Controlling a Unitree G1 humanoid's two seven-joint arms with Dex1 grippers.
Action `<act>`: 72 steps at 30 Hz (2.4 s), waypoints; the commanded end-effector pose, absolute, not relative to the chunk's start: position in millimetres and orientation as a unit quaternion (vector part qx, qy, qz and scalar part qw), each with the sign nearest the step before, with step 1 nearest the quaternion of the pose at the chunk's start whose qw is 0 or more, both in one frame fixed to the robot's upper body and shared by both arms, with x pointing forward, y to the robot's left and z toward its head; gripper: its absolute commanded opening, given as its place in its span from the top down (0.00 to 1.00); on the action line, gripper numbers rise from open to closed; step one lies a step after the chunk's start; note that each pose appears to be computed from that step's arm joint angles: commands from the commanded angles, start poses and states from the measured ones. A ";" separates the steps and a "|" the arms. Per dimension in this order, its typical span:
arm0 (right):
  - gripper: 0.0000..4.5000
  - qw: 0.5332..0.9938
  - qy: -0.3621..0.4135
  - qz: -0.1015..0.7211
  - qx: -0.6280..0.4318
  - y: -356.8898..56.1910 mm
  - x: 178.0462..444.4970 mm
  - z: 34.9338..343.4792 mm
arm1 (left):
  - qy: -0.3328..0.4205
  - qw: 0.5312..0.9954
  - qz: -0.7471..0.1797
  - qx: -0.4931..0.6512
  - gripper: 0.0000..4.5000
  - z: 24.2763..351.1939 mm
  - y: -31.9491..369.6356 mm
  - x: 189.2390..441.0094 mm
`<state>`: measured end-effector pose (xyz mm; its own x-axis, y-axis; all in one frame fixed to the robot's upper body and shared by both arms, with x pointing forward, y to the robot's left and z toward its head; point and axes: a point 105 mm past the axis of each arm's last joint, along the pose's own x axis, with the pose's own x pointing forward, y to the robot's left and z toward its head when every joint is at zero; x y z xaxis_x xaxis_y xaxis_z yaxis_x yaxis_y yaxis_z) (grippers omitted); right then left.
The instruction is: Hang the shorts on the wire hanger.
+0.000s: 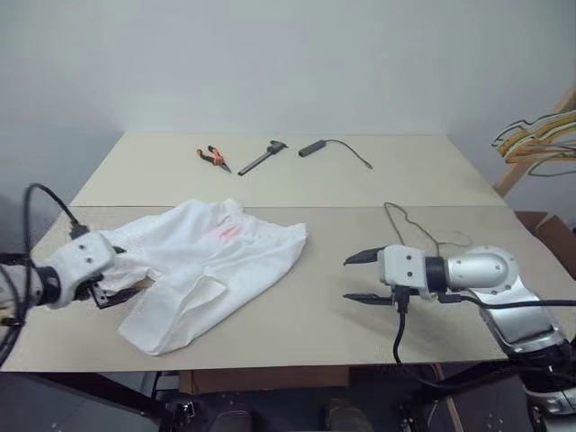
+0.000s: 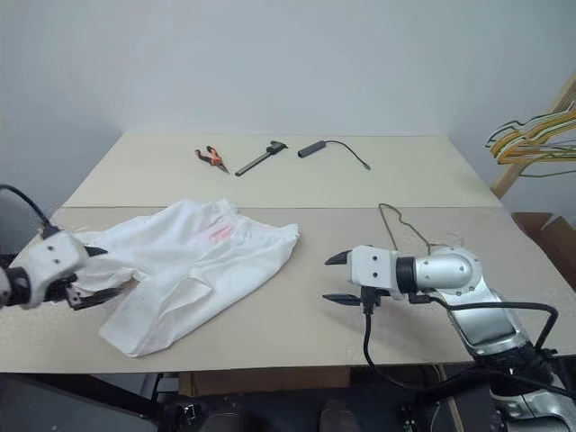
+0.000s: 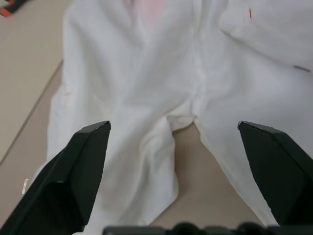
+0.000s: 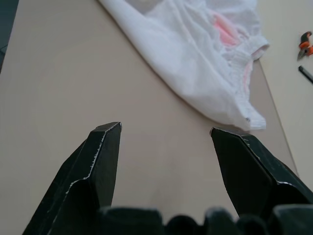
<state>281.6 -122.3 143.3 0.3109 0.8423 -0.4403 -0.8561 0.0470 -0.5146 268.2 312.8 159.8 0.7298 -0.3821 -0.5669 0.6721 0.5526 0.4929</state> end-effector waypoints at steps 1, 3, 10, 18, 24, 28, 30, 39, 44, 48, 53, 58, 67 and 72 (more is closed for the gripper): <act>0.23 0.703 -0.035 0.569 -0.426 -108.3 303.0 154.4 | 0.133 0.867 -0.345 0.333 0.01 195.1 289.8 265.4; 0.23 0.687 -0.050 0.546 -0.477 -101.4 321.8 152.0 | 0.107 0.870 -0.372 0.305 0.01 202.2 274.5 263.3; 0.23 0.595 -0.138 0.481 -0.629 -65.7 380.4 146.7 | 0.068 0.866 -0.416 0.269 0.01 200.1 232.7 263.0; 0.23 0.465 -0.214 0.432 -0.743 -46.4 409.6 123.8 | 0.060 0.869 -0.416 0.262 0.01 197.1 221.5 255.0; 0.23 0.426 -0.219 0.429 -0.766 -52.0 412.6 110.4 | 0.062 0.874 -0.405 0.262 0.01 196.8 222.6 247.5; 0.23 0.414 -0.230 0.425 -0.771 -49.4 412.5 106.5 | 0.065 0.876 -0.401 0.261 0.01 195.3 223.9 243.9; 0.23 0.424 -0.239 0.426 -0.763 -41.5 409.9 102.4 | 0.065 0.878 -0.398 0.260 0.01 194.9 224.3 244.0; 0.60 0.428 -0.220 0.452 -0.751 -31.0 401.1 79.0 | 0.065 0.879 -0.395 0.260 0.00 194.4 226.0 246.0; 0.99 0.445 -0.205 0.451 -0.746 -39.6 404.0 82.5 | 0.065 0.876 -0.401 0.261 0.00 193.6 223.5 247.2; 0.99 0.490 -0.183 0.429 -0.737 -56.1 412.1 91.1 | 0.065 0.870 -0.410 0.264 0.00 191.0 218.9 249.2; 0.99 0.582 -0.113 0.364 -0.718 -95.1 429.3 97.5 | 0.063 0.859 -0.437 0.261 0.00 185.1 207.4 255.9; 0.99 0.602 -0.049 0.364 -0.709 -139.3 413.3 80.5 | 0.055 0.845 -0.462 0.265 0.00 182.9 196.5 270.1; 0.99 0.628 -0.015 0.428 -0.650 -123.4 333.8 78.9 | 0.078 0.802 -0.535 0.253 0.00 166.4 167.5 278.9; 0.99 0.626 -0.022 0.425 -0.654 -116.4 327.2 89.6 | 0.136 0.773 -0.568 0.249 0.00 149.1 151.3 279.6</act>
<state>321.6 -116.0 68.8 0.6001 0.5555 -0.5756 -0.5478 -0.2389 -0.8018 279.0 155.0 149.2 0.3389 -0.8204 -0.4604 0.9382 0.2586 0.2299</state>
